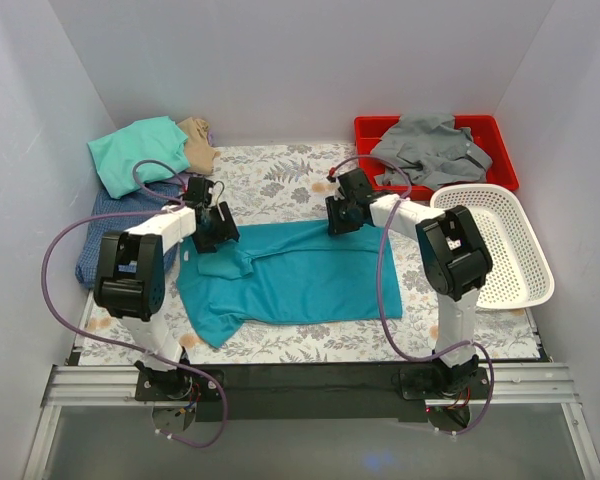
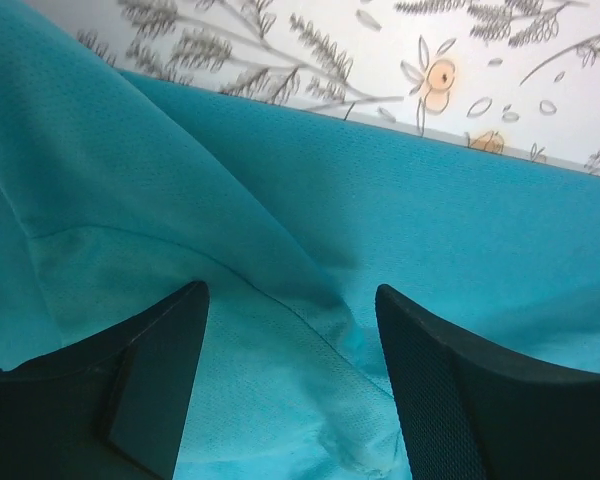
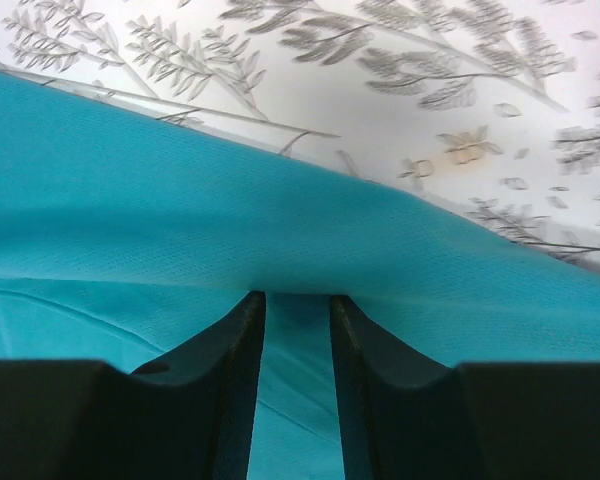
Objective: Fold and stack the t-shirts
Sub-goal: Fold the tshirt
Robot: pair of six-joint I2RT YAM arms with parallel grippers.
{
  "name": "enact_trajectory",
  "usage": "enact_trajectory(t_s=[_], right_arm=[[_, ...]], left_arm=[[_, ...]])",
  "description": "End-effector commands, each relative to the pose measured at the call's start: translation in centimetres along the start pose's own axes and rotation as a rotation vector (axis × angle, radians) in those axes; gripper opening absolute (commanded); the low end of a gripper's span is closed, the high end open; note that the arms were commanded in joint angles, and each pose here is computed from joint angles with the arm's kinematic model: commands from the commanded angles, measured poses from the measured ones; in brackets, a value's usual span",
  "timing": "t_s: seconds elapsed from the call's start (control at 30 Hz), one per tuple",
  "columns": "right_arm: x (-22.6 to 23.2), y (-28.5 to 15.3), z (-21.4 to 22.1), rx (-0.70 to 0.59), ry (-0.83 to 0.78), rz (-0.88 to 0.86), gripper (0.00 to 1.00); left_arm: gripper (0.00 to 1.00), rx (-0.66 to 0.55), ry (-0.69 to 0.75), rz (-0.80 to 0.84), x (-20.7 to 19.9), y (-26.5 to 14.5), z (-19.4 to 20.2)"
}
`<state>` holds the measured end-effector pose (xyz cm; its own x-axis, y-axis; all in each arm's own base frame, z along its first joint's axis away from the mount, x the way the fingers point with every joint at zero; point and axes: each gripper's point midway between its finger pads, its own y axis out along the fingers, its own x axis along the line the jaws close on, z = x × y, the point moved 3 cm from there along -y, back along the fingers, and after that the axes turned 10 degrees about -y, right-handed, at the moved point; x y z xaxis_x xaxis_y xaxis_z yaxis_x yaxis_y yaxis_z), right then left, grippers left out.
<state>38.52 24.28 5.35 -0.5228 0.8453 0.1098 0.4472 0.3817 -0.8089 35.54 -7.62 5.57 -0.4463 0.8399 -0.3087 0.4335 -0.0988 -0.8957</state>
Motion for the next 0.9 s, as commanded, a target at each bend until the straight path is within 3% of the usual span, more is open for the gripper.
enact_trajectory(t_s=[0.0,0.23,0.4,0.57,0.73,0.87], right_arm=[[-2.8,0.6,1.7,0.054,0.067,0.064,0.39],[-6.2,1.7,2.5,0.075,0.124,0.094,0.38],[-6.5,1.8,-0.5,-0.02,0.048,0.058,0.38],[-5.4,-0.8,-4.0,-0.16,-0.016,-0.006,0.39],[-5.0,-4.7,-6.4,-0.282,-0.043,0.013,0.4],[-4.0,-7.2,-5.8,-0.31,-0.041,-0.016,0.4]], left_arm=[[0.66,0.016,0.015,-0.024,-0.4,1.1,-1.1],[0.67,0.06,0.09,-0.079,-1.3,5.2,-3.3],[0.66,0.016,0.106,-0.046,-3.4,5.9,-6.1],[0.66,-0.104,0.113,0.075,-6.2,1.8,-8.6],[0.69,-0.222,0.117,0.057,-5.3,-2.6,-9.3],[0.68,-0.155,0.077,-0.024,-3.4,-4.4,-7.2]])
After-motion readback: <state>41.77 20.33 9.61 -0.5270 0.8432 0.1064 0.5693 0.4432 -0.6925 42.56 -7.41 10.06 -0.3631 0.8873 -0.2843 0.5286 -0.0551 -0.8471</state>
